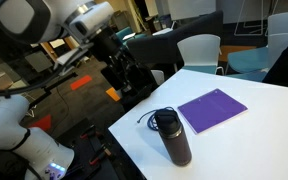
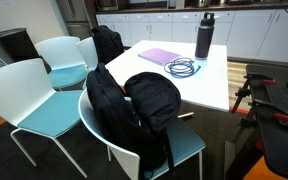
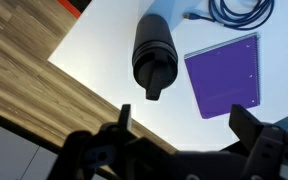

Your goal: Move the flusk to the right

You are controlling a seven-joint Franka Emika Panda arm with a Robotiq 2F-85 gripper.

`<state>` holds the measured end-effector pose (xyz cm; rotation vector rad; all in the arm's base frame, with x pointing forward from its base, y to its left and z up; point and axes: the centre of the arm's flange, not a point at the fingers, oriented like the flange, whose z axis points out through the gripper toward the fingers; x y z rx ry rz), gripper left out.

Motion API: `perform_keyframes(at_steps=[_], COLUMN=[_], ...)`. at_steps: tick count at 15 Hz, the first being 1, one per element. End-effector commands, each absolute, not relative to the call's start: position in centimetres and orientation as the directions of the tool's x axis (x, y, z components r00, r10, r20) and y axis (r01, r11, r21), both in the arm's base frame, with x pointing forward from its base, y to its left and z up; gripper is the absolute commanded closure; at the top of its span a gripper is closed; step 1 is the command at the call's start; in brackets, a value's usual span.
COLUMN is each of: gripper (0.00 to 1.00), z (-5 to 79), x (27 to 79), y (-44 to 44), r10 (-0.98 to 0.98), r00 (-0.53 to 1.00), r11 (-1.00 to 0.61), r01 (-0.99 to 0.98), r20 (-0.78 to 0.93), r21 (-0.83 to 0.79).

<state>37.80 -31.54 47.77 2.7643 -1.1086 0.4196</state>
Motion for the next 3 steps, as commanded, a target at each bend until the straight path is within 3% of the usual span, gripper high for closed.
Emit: perform_keyframes(at_steps=[1, 3], gripper=[0.0, 0.0], z=[52.1, 53.4], x=[35.7, 35.5], y=[-28.5, -27.3], r10=[-0.576, -0.547], r00=[0.756, 0.776], r11=[-0.794, -0.817], r01=[-0.608, -0.577], r20=[0.31, 0.312], r21=[0.008, 0.004])
